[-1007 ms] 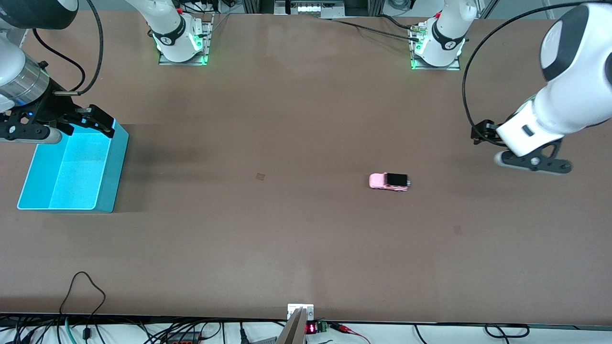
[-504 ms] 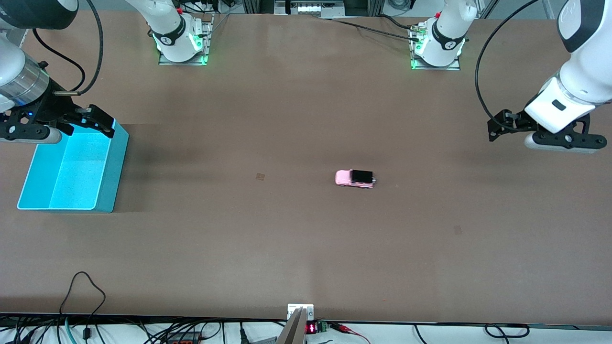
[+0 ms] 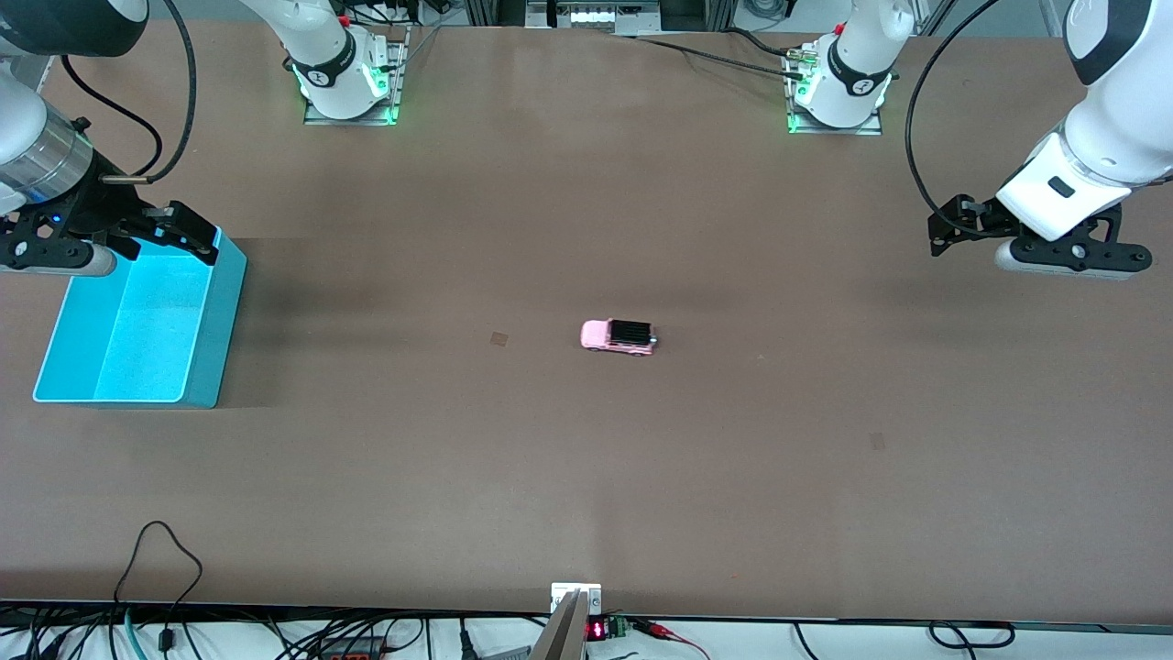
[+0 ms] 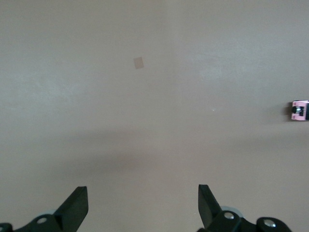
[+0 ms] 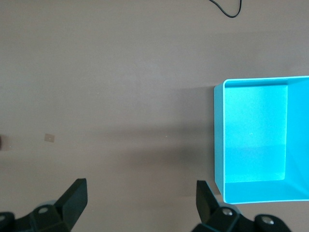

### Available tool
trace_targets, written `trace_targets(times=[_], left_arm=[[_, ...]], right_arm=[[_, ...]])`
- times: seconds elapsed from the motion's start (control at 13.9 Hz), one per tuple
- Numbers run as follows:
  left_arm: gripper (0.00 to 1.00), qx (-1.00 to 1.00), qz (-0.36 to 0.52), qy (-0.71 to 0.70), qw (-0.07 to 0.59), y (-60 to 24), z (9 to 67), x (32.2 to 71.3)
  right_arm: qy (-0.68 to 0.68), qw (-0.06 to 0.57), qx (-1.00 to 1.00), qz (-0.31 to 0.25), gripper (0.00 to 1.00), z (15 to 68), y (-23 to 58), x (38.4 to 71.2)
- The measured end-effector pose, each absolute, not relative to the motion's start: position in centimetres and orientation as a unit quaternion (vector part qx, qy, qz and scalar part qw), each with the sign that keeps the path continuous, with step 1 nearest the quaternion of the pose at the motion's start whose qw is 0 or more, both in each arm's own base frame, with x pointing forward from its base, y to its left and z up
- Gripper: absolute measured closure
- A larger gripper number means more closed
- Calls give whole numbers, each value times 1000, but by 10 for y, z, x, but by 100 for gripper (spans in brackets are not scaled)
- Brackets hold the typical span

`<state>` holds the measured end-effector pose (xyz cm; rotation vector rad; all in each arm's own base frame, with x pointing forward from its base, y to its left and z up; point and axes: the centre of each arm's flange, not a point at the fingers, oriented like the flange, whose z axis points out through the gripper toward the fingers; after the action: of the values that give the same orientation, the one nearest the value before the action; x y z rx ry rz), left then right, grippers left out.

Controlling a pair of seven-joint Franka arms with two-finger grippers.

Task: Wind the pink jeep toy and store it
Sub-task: 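Raise the left gripper away while the jeep rolls toward the table center, then reach the right gripper over to the pink jeep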

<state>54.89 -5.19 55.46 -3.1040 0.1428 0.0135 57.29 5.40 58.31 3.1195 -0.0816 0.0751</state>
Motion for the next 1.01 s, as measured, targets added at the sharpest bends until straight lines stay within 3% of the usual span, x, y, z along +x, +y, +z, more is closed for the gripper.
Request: trace_targets(times=[0.65, 1.01], left_arm=[[0, -998, 2, 53, 20, -59, 556, 548], [0, -998, 2, 52, 20, -58, 556, 549]], right_arm=[[-20, 7, 1000, 12, 0, 572, 56, 575], [143, 7, 989, -45, 0, 523, 104, 579]])
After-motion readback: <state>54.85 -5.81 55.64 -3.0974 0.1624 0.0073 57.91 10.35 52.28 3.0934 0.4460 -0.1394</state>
